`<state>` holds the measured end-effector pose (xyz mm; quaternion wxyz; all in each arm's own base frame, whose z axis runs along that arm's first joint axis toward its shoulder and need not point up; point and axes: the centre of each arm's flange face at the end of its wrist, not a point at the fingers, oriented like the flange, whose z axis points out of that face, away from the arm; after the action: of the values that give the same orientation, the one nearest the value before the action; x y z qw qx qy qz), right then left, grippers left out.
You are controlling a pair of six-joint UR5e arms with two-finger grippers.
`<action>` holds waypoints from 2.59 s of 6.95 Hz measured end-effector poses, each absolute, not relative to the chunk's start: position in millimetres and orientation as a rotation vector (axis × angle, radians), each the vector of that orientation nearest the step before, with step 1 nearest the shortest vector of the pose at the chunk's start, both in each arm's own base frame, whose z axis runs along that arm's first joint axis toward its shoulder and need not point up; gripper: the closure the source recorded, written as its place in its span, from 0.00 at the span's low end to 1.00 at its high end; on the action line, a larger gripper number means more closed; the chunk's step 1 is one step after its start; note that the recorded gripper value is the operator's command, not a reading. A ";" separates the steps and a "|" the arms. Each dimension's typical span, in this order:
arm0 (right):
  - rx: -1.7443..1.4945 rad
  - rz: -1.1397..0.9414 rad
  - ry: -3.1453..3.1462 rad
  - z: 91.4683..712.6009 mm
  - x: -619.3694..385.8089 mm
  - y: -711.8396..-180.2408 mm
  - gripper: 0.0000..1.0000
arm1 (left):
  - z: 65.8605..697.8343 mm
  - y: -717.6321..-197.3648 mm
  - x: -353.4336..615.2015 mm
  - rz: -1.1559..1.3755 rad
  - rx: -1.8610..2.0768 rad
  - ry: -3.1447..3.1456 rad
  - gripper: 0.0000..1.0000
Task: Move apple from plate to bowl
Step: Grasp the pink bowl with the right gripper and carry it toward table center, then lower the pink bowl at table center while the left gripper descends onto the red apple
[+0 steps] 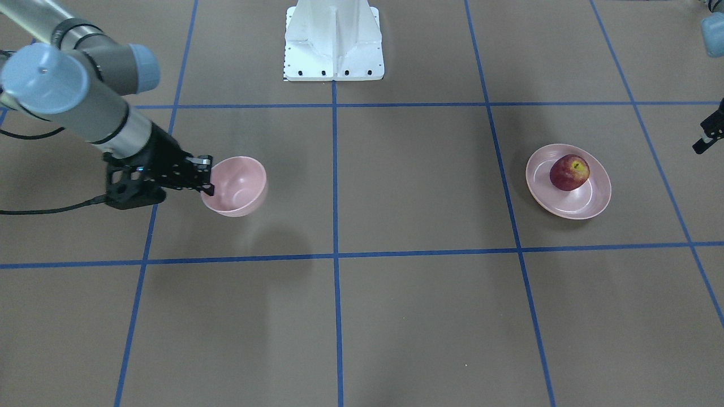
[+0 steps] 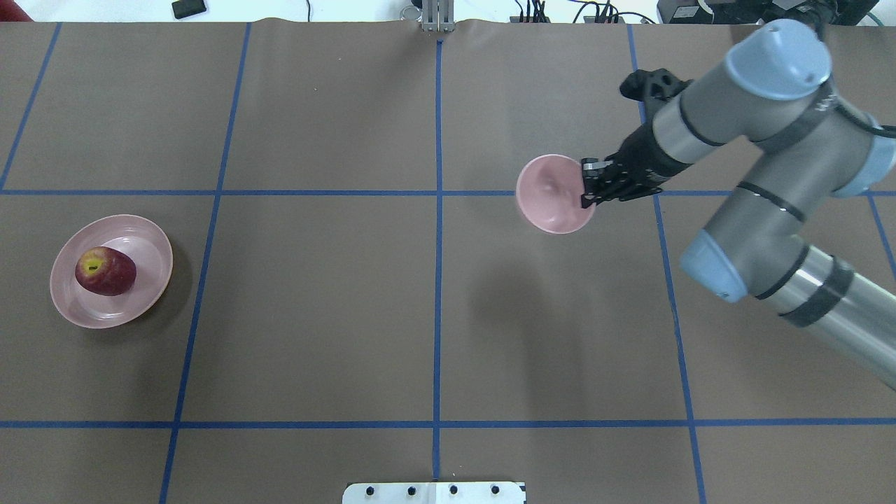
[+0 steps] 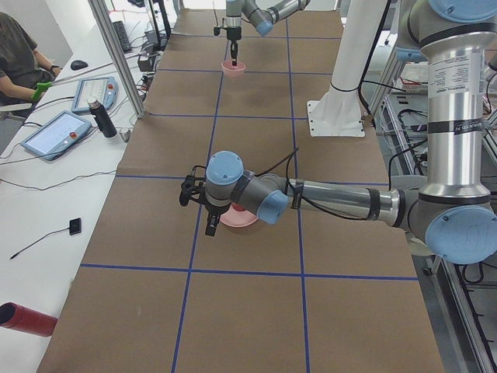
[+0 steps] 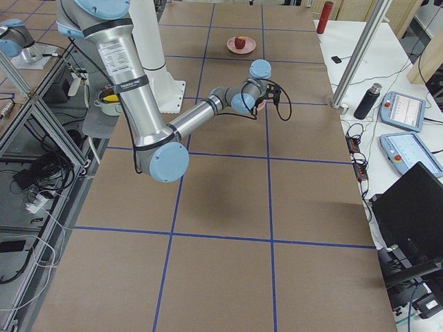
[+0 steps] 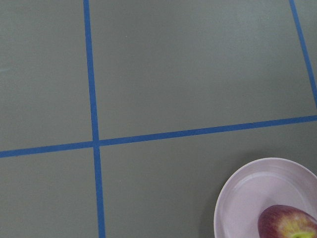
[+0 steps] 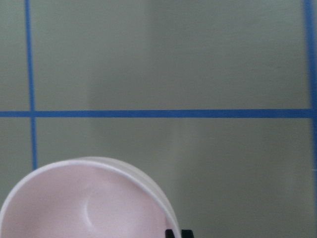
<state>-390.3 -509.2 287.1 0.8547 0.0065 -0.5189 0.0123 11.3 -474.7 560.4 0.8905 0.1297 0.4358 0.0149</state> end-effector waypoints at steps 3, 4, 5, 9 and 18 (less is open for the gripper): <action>0.017 0.062 -1.042 243.4 -498.6 -469.2 1.00 | 534.3 -469.8 54.4 -0.047 0.179 0.949 0.02; 0.008 0.086 -1.022 245.9 -518.2 -461.8 1.00 | 506.9 -461.0 90.0 -0.082 0.127 0.976 0.02; -0.001 0.102 -1.001 252.3 -531.0 -462.2 1.00 | 485.7 -447.9 116.5 -0.111 0.088 0.988 0.02; -0.035 0.167 -0.970 251.3 -559.9 -478.2 0.91 | 474.0 -404.3 185.2 -0.117 0.027 0.926 0.04; -0.018 0.199 -0.995 240.7 -540.7 -493.6 0.00 | 520.8 -412.3 257.1 -0.122 0.022 0.770 0.02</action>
<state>-540.7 -493.6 240.7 0.8741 -0.0084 -0.4762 0.0951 257.1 -412.3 520.8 0.9249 0.0106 0.3754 -0.0594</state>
